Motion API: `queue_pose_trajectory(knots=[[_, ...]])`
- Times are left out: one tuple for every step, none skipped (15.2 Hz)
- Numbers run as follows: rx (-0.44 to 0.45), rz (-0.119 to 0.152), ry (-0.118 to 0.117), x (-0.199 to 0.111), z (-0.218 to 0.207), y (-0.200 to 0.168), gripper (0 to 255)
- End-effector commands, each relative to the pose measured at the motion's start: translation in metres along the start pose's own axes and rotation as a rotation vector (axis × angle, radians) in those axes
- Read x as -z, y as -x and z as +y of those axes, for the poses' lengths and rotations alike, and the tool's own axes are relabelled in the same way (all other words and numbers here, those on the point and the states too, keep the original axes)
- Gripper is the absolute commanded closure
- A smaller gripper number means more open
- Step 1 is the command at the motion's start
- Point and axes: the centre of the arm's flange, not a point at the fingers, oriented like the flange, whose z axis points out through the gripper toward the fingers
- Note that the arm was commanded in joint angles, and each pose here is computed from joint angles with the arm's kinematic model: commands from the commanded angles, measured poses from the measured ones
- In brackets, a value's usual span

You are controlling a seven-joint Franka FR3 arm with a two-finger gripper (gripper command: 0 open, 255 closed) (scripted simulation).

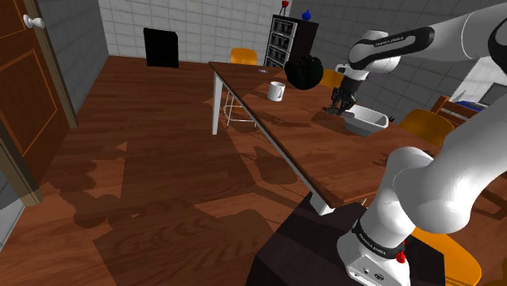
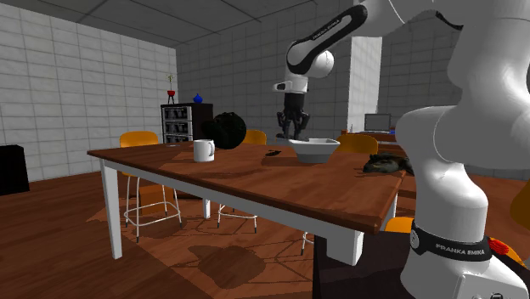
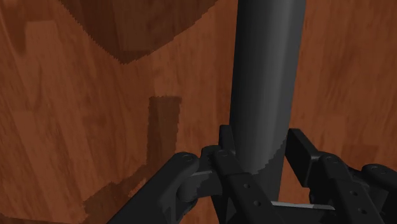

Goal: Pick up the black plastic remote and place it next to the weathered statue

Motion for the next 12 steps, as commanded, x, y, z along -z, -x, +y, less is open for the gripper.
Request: queue_pose_trajectory(knots=[[0.002,-0.005,0.004,0.003,-0.022,0.018,255],[0.002,-0.005,0.004,0.004,-0.031,0.027,255],[0.002,-0.005,0.004,0.005,-0.040,0.036,255],[0.002,-0.005,0.004,0.006,-0.050,0.045,255],[0.002,-0.005,0.004,0.007,-0.059,0.054,255],[0.002,-0.005,0.004,0.007,-0.069,0.064,255],[0.002,-0.005,0.004,0.008,-0.078,0.073,255],[0.002,-0.005,0.004,0.009,-0.088,0.082,255],[0.002,-0.005,0.004,0.010,-0.099,0.093,255],[0.002,-0.005,0.004,0.005,-0.100,0.093,255],[0.002,-0.005,0.004,0.000,-0.100,0.094,255],[0.002,-0.005,0.004,-0.006,-0.101,0.094,255]])
